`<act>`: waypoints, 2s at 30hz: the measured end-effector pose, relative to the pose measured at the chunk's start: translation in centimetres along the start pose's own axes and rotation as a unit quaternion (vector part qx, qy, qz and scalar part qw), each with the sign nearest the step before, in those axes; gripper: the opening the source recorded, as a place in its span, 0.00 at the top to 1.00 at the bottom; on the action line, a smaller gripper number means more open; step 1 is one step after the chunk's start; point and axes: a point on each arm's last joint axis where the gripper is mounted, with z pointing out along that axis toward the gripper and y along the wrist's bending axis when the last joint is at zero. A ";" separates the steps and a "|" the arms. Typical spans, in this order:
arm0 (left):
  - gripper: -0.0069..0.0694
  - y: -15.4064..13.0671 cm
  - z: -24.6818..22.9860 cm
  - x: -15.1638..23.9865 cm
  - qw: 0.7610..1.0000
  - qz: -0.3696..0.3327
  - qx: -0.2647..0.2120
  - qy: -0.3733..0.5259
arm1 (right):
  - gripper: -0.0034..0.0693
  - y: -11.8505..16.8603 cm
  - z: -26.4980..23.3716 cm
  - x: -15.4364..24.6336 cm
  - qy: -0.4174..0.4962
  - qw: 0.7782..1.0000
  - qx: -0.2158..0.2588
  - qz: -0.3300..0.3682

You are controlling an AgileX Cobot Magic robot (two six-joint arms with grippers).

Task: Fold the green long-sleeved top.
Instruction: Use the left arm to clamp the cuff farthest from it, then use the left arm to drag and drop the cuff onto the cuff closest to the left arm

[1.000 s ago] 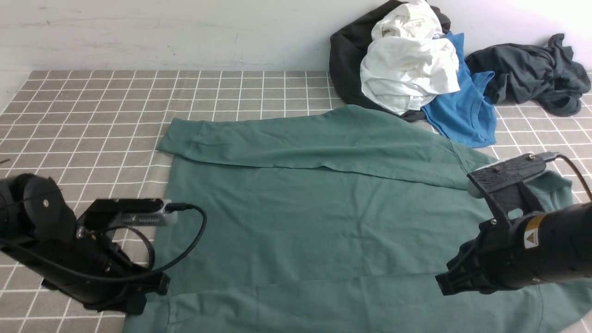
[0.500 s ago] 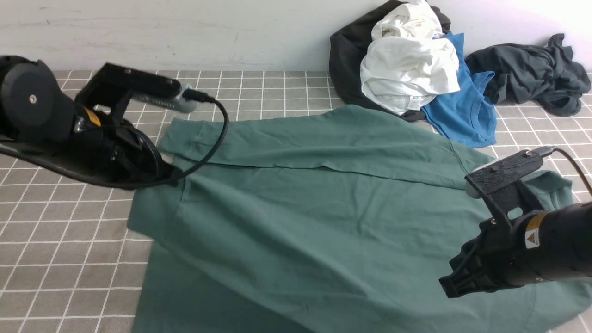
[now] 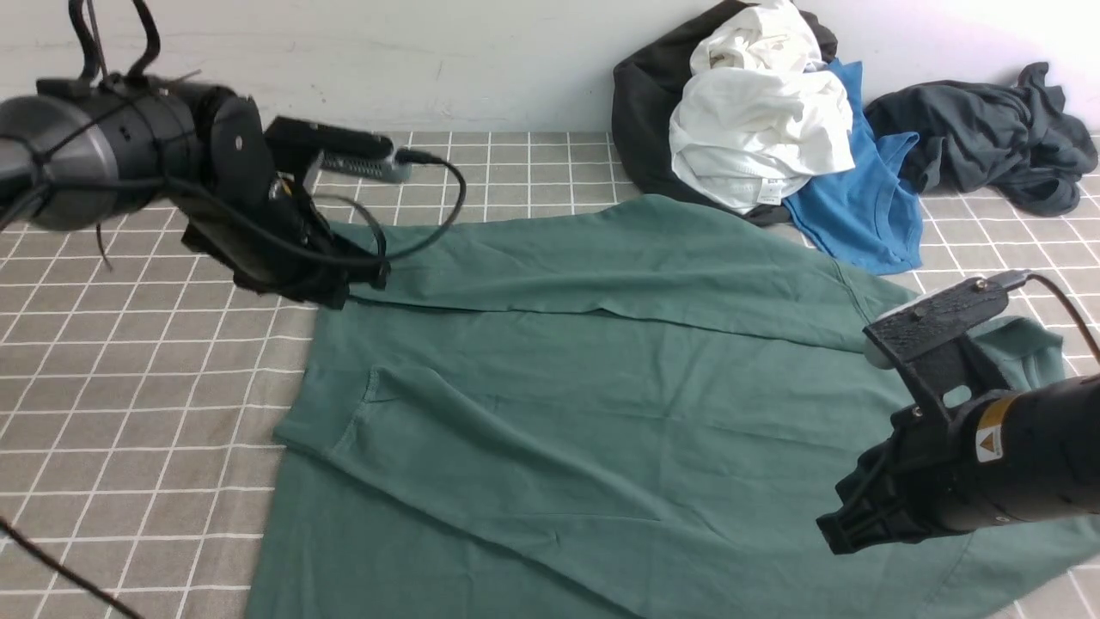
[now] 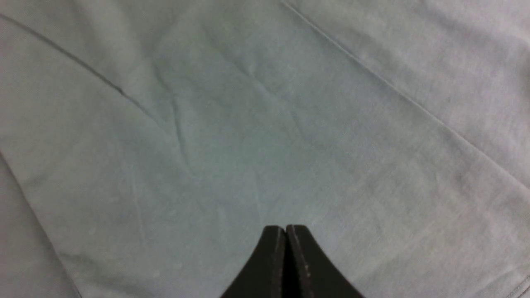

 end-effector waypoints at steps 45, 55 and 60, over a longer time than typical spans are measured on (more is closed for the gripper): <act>0.90 2.3 -2.1 2.6 0.979 -0.018 0.030 0.199 | 0.97 0.2 -1.4 -0.3 -0.021 0.999 -0.009 -0.033; 0.89 -0.9 -2.3 6.5 0.972 0.004 0.024 0.233 | 0.97 -0.2 -2.0 -0.5 -0.029 0.999 0.007 -0.036; 0.89 -2.4 -2.2 6.2 0.977 0.022 0.030 0.210 | 0.92 -2.6 -2.6 -2.7 -0.065 0.996 0.049 0.023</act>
